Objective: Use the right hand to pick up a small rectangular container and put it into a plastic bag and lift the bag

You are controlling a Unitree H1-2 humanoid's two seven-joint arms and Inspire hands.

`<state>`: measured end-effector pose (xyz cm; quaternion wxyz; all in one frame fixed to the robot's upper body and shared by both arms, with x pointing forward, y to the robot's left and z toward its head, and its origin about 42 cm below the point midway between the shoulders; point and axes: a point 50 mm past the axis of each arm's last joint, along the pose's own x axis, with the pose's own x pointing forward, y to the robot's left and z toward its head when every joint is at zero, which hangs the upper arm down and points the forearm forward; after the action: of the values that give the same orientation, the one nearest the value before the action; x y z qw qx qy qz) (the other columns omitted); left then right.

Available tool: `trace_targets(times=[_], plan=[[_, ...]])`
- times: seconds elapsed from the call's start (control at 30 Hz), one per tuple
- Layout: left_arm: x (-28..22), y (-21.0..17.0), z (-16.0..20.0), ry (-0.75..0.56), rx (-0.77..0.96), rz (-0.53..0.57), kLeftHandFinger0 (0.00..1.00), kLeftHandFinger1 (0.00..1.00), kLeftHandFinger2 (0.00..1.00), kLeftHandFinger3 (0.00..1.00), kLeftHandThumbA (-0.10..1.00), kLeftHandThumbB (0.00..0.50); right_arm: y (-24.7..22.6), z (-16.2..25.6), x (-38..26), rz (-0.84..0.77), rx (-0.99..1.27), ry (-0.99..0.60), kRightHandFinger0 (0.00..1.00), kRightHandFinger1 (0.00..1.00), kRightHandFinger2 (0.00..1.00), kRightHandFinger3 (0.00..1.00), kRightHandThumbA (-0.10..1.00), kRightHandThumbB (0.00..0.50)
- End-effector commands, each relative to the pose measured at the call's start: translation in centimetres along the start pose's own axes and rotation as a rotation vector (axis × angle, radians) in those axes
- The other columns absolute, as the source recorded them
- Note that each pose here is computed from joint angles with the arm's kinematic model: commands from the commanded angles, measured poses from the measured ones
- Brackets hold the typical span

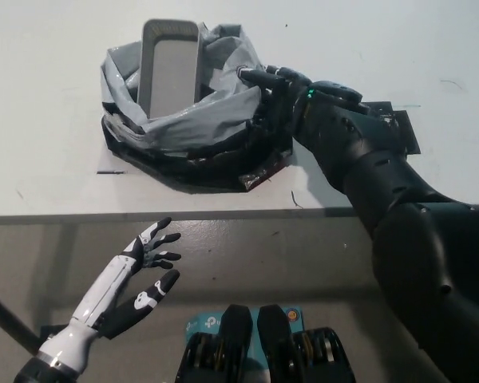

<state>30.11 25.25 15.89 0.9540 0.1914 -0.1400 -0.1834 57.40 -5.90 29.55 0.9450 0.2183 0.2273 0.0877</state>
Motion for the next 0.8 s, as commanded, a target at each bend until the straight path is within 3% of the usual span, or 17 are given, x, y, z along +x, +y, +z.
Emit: trace_targets(times=[0.0,0.1,0.2,0.27,0.37,0.4,0.43,0.6,0.7,0.77], plan=[[0.6,0.8,0.9,-0.056,0.033,-0.002,0.76,0.75,0.88,1.00,0.80,0.243,4.9,5.4,-1.6,0.176,0.064,-0.082,0.00,0.07,0.57,0.75,0.10,0.085],[0.7,0.9,0.9,-0.055,0.032,-0.003,0.76,0.76,0.88,1.00,0.80,0.242,6.1,6.7,-2.1,0.212,0.118,-0.112,0.00,0.10,0.59,0.78,0.11,0.100],[0.7,0.8,0.9,-0.053,0.031,-0.002,0.76,0.76,0.89,1.00,0.80,0.236,8.1,8.8,-3.2,0.278,0.160,-0.147,0.00,0.05,0.53,0.57,0.15,0.082],[0.7,0.8,0.8,-0.053,0.023,-0.002,0.77,0.76,0.89,1.00,0.79,0.231,9.9,10.6,-4.2,0.354,0.174,-0.204,0.00,0.03,0.52,0.59,0.17,0.029],[0.7,0.8,0.8,-0.047,0.022,-0.003,0.77,0.76,0.89,1.00,0.79,0.231,11.3,12.0,-5.2,0.418,0.195,-0.255,0.00,0.04,0.53,0.62,0.17,0.026],[0.6,0.8,0.8,-0.047,0.025,-0.003,0.77,0.76,0.89,1.00,0.79,0.225,12.2,12.8,-5.8,0.457,0.215,-0.264,0.00,0.02,0.52,0.77,0.20,0.029],[0.6,0.8,0.8,-0.046,0.022,-0.003,0.77,0.76,0.89,1.00,0.79,0.227,13.1,13.6,-6.5,0.495,0.231,-0.271,0.00,0.00,0.51,0.82,0.22,0.023],[0.6,0.6,0.7,-0.046,0.029,-0.001,0.76,0.76,0.90,1.00,0.80,0.231,15.4,15.8,-8.8,0.583,0.215,-0.317,0.00,0.07,0.58,0.80,0.26,0.044],[0.6,0.6,0.7,-0.055,0.036,-0.002,0.76,0.76,0.90,1.00,0.80,0.232,17.0,17.6,-10.6,0.628,0.209,-0.349,0.00,0.11,0.59,0.75,0.23,0.042],[0.7,0.6,0.8,-0.056,0.032,-0.001,0.76,0.76,0.90,1.00,0.80,0.235,17.9,19.0,-12.3,0.681,0.224,-0.376,0.00,0.18,0.66,0.76,0.17,0.041]])
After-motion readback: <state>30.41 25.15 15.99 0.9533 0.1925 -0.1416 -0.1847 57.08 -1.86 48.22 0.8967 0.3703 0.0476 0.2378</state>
